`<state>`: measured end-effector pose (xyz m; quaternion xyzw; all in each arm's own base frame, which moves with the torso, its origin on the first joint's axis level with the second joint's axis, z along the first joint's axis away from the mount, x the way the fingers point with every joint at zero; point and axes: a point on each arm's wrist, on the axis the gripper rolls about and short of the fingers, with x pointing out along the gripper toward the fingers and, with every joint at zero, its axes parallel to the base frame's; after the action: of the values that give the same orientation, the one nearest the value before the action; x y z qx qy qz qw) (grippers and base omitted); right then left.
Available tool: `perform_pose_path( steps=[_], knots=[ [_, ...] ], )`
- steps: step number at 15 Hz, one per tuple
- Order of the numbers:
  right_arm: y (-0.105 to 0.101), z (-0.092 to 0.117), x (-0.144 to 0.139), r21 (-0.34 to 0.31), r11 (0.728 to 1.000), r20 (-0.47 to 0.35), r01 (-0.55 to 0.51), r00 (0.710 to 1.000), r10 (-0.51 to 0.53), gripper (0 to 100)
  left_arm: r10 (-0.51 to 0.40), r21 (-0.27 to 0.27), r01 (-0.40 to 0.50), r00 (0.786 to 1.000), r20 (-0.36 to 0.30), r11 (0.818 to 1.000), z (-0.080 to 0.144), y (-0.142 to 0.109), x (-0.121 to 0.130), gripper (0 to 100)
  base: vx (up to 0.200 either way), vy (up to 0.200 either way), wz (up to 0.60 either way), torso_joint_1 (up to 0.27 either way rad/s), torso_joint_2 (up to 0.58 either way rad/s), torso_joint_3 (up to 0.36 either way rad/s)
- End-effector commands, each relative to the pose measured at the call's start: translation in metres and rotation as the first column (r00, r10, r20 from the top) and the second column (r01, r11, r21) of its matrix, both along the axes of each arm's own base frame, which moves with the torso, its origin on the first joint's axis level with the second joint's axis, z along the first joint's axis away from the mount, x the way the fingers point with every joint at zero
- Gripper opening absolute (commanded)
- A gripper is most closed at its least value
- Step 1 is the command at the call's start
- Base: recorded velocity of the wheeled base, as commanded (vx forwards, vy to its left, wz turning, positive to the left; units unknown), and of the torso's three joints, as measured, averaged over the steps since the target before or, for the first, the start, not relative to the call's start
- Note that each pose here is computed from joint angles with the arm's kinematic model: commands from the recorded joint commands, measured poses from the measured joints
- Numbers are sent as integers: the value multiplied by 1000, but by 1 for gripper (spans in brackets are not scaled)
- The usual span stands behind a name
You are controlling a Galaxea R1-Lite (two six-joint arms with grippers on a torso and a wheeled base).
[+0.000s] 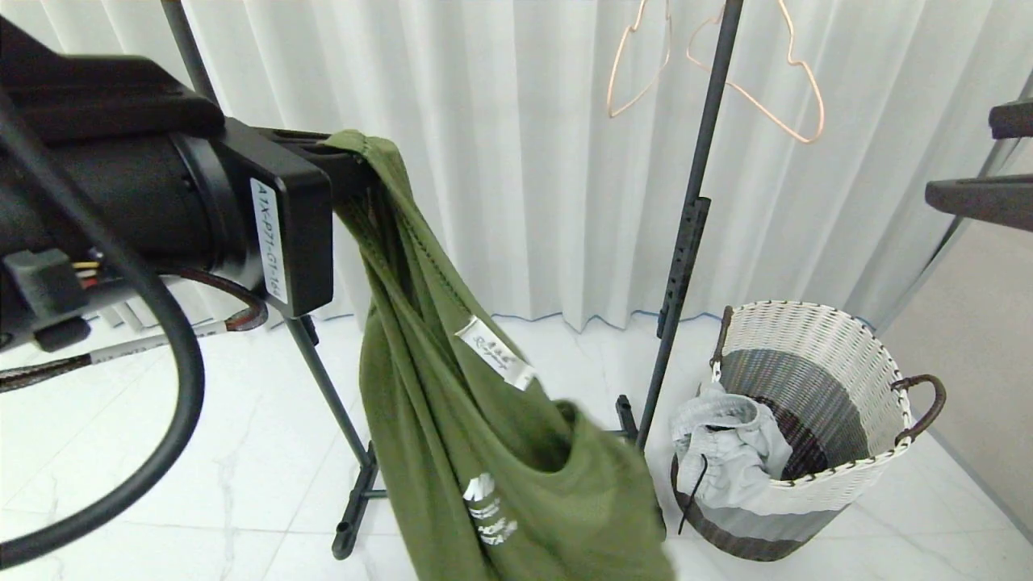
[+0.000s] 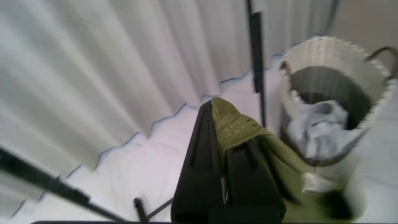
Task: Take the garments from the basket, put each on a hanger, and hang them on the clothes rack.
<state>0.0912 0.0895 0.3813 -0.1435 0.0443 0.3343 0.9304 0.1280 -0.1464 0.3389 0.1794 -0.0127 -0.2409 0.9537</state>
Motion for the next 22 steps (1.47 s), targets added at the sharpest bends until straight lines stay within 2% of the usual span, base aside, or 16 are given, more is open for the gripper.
perform_pose_path(
  steps=[1, 2, 3, 5, 6, 8, 10, 15, 17, 19, 20, 22],
  knots=[
    [-7, 1, -5, 20, 1000, 0, 13, 1000, -13, 100, 43, 6, -43, 999, -4, 999, -2, 5, 6, 0, 0, 0, 0, 0, 0, 0],
    [-11, 0, -2, 20, 998, -10, 67, 998, -66, 100, 43, 16, -43, 999, -15, 999, -7, 5, 7, 0, 0, 0, 0, 0, 0, 0],
    [-17, -4, 5, -16, 986, -35, 163, 986, -164, 100, 41, 25, -41, 999, -21, 999, -10, 5, 6, 0, 0, 0, 0, 0, 0, 0],
    [-29, -13, 12, -95, 947, -76, 307, 946, -314, 100, 41, 24, -41, 999, -17, 999, -10, 7, 5, 0, 0, 0, 0, 0, 0, 0],
    [-32, -15, 15, -104, 935, -83, 339, 934, -348, 100, 41, 25, -41, 999, -15, 999, -9, 7, 5, 0, 0, 0, 0, 0, 0, 0],
    [-37, -20, 18, -117, 918, -94, 378, 916, -390, 100, 46, 25, -45, 999, -15, 999, -9, 7, 5, 0, 0, 100, 0, 1, 1, 4],
    [-38, -22, 19, -121, 912, -99, 391, 910, -403, 100, 50, 26, -50, 999, -16, 998, -9, 7, 5, 0, 0, 200, 0, 0, 0, 5],
    [-39, -24, 23, -128, 902, -104, 412, 899, -426, 100, 82, 24, -82, 997, -14, 996, -9, 12, 10, 0, -160, 160, 0, 4, 2, 1],
    [-42, -27, 26, -140, 886, -107, 441, 883, -457, 100, 90, 21, -90, 996, -14, 996, -8, 13, 11, 0, 0, 0, 0, 0, 0, 0],
    [-46, -29, 28, -152, 860, -107, 486, 857, -503, 100, 90, 22, -90, 996, -15, 996, -9, 13, 11, 0, 0, 0, 0, 0, 0, 0],
    [-48, -31, 29, -166, 838, -106, 520, 835, -540, 100, 92, 23, -91, 996, -15, 996, -9, 13, 12, 0, 0, 0, 0, 0, 0, 0],
    [-51, -33, 30, -170, 823, -110, 543, 819, -563, 100, 101, 26, -100, 995, -17, 995, -10, 14, 13, 0, 0, 0, 0, 0, 0, 0]
  ],
)
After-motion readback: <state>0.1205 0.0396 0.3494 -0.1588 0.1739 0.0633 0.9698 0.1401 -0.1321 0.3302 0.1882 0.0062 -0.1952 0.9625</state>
